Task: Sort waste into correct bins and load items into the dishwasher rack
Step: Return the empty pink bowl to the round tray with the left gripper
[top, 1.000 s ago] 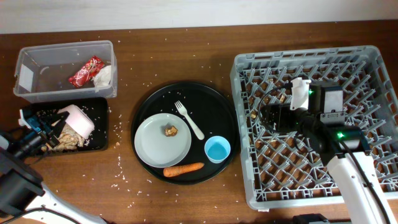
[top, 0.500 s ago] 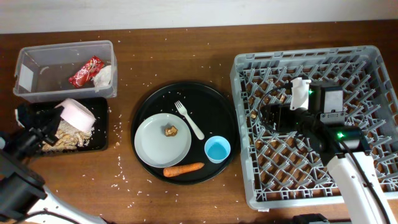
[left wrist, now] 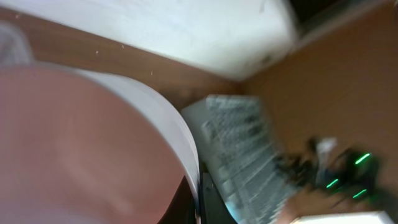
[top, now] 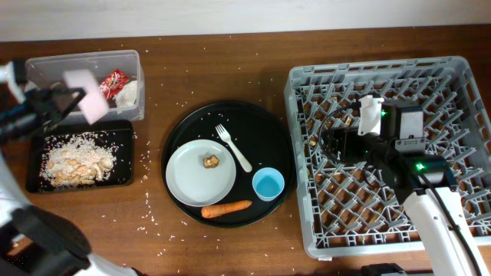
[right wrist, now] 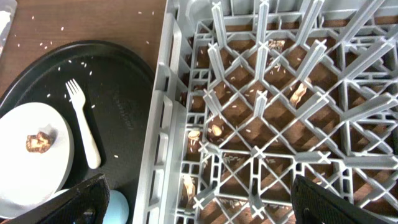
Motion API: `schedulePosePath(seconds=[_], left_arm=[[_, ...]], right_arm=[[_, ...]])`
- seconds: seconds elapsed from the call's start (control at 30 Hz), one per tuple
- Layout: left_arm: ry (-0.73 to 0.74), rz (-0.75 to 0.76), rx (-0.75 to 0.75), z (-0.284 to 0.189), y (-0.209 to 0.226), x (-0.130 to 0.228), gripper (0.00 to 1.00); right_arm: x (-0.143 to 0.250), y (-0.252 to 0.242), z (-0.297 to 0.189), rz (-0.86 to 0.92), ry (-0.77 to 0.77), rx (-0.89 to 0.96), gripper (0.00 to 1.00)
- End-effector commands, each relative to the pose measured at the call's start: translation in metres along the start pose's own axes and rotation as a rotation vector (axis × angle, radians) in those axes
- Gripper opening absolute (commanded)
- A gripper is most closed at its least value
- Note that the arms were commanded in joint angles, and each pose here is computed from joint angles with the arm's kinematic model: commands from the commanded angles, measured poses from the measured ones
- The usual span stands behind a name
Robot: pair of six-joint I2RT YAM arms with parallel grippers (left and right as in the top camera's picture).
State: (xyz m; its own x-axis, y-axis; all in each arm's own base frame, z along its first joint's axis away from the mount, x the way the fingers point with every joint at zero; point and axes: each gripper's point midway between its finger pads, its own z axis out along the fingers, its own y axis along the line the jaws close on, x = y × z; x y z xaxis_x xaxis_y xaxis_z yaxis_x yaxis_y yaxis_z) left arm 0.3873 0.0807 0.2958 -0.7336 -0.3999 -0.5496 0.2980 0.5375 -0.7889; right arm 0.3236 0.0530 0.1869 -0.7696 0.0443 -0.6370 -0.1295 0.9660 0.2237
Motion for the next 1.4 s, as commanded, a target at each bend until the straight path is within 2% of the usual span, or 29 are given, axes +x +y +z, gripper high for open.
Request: schedulePosePath(seconds=[0.0,0.1,0.23,0.33,0.53,0.8,1.03,1.2,1.27,1.3,1.33,1.37], left_arm=[[0.236,0.307,-0.294,0.053,-0.027,0.013,0.00],[0.354,0.437,-0.338,0.118,-0.048,0.035,0.00],[0.468,0.566,-0.508,0.161,-0.060,0.067,0.00],[0.526,0.679,-0.555,0.189,-0.078,0.094,0.00],[0.639,0.648,-0.587,0.232,-0.055,0.131,0.00],[0.866,0.613,-0.603,0.284,0.005,0.199,0.00],[0.933,0.713,-0.526,0.327,-0.010,0.255,0.00],[0.996,0.744,-0.529,0.338,-0.004,0.284,0.00],[1.009,0.737,-0.533,0.337,-0.001,0.287,0.17],[1.011,0.736,-0.534,0.337,-0.001,0.287,0.41],[1.006,0.736,-0.534,0.337,-0.002,0.286,0.60],[0.998,0.732,-0.535,0.338,-0.003,0.284,0.71]], right_arm=[[-0.011,0.001,-0.003,0.002,-0.036,-0.005,0.92],[-0.012,0.001,-0.003,0.000,-0.040,-0.007,0.93],[-0.012,0.001,-0.003,0.000,-0.039,-0.007,0.93],[-0.012,0.001,-0.003,0.001,-0.038,-0.007,0.93],[-0.009,0.001,-0.003,0.004,-0.026,-0.006,0.93],[-0.006,0.000,-0.003,0.006,-0.013,0.000,0.93],[-0.005,0.000,-0.003,0.007,-0.012,0.000,0.93],[-0.004,0.000,-0.003,0.008,-0.006,0.000,0.93],[-0.004,0.000,-0.003,0.008,-0.006,0.000,0.93],[-0.004,0.000,-0.003,0.008,-0.006,0.000,0.93],[-0.004,0.000,-0.003,0.008,-0.006,0.000,0.93],[-0.004,0.000,-0.003,0.008,-0.006,0.000,0.93]])
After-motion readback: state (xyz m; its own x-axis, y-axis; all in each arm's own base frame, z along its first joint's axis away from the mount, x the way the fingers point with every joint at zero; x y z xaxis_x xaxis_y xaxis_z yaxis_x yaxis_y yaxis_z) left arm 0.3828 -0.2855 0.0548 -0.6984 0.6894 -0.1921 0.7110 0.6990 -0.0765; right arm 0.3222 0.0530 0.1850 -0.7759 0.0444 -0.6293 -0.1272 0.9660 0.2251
